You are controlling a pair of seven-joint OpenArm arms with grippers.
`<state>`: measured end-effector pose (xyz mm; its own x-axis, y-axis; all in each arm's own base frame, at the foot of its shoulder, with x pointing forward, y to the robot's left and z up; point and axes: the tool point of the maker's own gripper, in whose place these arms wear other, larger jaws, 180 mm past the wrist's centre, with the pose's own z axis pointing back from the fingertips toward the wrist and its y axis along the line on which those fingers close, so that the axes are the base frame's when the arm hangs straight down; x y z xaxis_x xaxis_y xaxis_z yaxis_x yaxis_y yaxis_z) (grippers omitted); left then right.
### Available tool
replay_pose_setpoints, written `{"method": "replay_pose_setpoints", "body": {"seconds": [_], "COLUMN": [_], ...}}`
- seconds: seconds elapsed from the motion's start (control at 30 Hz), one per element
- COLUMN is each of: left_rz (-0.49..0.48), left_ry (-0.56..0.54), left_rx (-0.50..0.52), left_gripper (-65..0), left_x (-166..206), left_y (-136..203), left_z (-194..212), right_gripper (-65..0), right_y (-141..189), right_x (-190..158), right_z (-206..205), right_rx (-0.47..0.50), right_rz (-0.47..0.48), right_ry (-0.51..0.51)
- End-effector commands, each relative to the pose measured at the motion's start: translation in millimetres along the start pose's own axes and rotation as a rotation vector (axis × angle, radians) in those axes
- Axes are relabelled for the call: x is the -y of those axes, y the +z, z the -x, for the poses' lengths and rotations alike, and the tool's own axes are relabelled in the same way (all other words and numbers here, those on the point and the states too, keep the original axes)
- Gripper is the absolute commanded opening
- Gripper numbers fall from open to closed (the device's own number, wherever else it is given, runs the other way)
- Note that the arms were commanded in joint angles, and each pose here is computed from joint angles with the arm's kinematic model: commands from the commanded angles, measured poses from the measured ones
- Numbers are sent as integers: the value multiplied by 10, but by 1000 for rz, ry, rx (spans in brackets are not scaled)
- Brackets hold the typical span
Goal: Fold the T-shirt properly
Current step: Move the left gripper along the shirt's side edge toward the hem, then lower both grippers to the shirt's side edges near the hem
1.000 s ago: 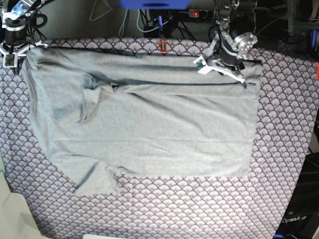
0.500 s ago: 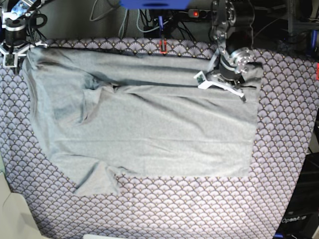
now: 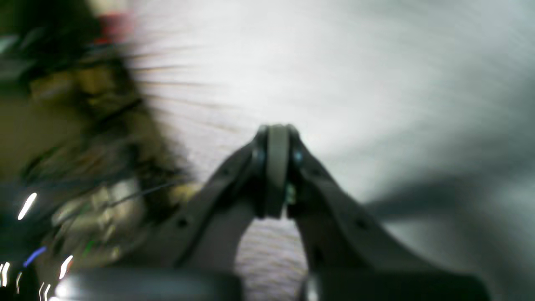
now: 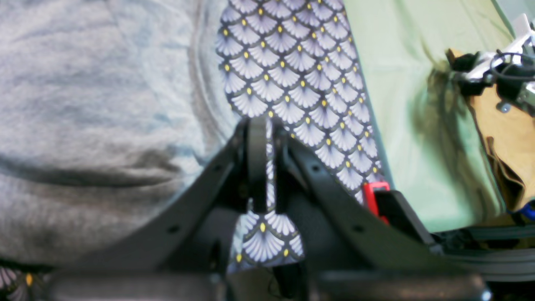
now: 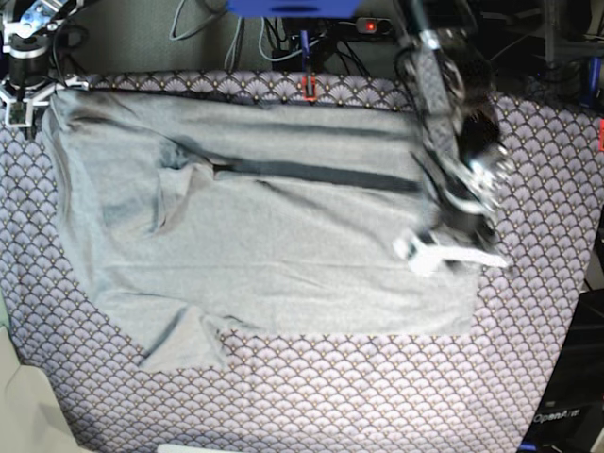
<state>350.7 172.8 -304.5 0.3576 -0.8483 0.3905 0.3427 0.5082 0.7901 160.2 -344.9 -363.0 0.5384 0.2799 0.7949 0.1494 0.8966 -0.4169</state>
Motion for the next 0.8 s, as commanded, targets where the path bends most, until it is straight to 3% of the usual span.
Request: {"method": "replay_pose_setpoints", "body": {"seconds": [0.0,0.4,0.63,0.77], "left_rz": [-21,-19,-28,-46], "left_ry": [22,104,168,198], "left_rx": [23,-144,-151,-244], "left_gripper": [-650,-650,-650,-650], "left_x": [-83,-37,-127,-277], "left_y": [14,95,-55,-209], "left_z": [-61,678,715,859], "right_gripper": [-650,-650,-650,-650], "right_y": [11,17,-213,-417], "right_x": [75,45,141,276], "right_z": [-113,-52,-639,-1054], "right_rx": [48,35,182,279], "right_rz": [21,13,69,112], "right_ry": [3,-5,-22,-36]}}
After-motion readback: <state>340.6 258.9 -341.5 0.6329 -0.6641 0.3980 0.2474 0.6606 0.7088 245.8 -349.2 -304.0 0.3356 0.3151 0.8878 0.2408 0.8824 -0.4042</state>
